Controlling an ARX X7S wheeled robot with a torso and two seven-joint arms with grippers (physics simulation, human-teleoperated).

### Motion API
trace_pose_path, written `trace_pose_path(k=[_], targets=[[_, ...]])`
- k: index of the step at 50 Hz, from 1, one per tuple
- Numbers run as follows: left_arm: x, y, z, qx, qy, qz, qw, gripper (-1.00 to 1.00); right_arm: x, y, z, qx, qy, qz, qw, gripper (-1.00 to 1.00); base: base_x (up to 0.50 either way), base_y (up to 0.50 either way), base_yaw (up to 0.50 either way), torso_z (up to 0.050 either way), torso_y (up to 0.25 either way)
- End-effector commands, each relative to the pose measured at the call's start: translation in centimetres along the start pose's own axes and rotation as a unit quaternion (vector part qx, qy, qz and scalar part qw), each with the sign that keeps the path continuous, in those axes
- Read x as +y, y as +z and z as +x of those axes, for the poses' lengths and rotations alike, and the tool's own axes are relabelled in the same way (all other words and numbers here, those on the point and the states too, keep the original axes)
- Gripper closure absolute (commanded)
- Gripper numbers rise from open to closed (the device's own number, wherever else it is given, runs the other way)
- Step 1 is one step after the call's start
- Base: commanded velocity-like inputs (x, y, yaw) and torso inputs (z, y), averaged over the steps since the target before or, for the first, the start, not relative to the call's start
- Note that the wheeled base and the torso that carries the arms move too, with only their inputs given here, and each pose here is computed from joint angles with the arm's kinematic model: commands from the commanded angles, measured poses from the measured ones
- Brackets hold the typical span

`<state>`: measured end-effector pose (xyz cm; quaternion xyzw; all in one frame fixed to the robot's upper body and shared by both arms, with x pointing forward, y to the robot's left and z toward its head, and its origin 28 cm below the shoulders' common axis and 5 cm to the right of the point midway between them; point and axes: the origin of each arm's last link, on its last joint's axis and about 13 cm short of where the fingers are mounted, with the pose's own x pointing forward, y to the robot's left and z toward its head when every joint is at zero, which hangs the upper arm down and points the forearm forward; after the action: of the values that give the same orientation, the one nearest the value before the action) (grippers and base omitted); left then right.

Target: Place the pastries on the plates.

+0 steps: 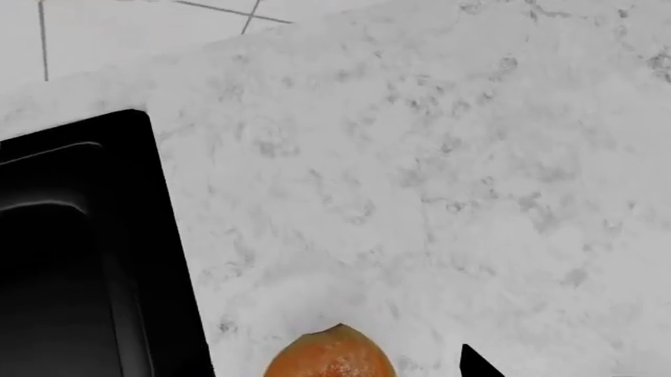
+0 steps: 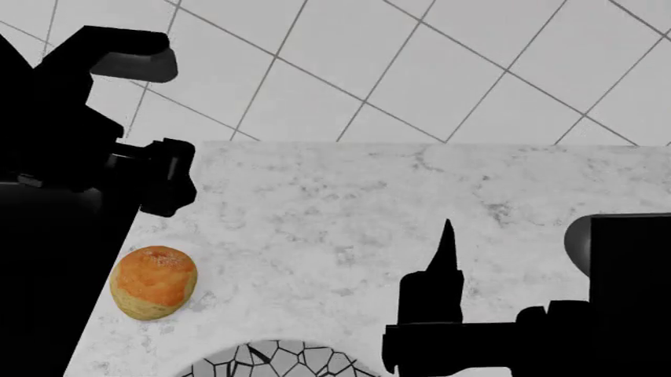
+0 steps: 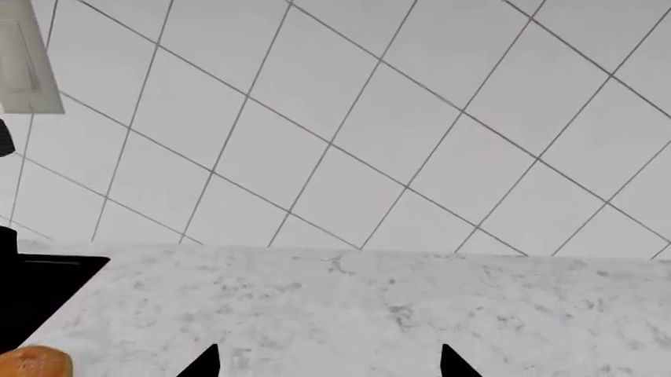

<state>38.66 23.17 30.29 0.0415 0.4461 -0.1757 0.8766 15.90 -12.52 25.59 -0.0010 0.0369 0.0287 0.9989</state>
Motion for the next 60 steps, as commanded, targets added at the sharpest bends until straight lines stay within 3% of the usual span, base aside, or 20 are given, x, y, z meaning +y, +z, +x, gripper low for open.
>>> trace_pose_path(k=[1,21,42,60], targets=[[0.4,-1.2,2.1,0.036,0.001,0.002,0.999,-1.00,0.2,-0.5,0.1,0.004,0.004,0.001,1.000,-1.00,0.00,0.00,0.00,0.000,0.000],[-0.2,-1.9,4.0,0.043,-0.026,0.002,0.999,-1.00,0.4,-1.4,0.2,0.019,0.008,0.008,1.000,-1.00,0.00,0.00,0.00,0.000,0.000],[0.7,-3.9,6.1,0.062,0.017,-0.005,0.998,-1.00,0.5,-2.8,0.1,0.034,0.012,0.019,0.999,-1.00,0.00,0.00,0.00,0.000,0.000],[0.6,-5.5,8.1,0.079,0.004,-0.005,0.997,-1.00,0.7,-3.1,0.1,0.035,0.013,0.020,0.999,-1.00,0.00,0.00,0.00,0.000,0.000]])
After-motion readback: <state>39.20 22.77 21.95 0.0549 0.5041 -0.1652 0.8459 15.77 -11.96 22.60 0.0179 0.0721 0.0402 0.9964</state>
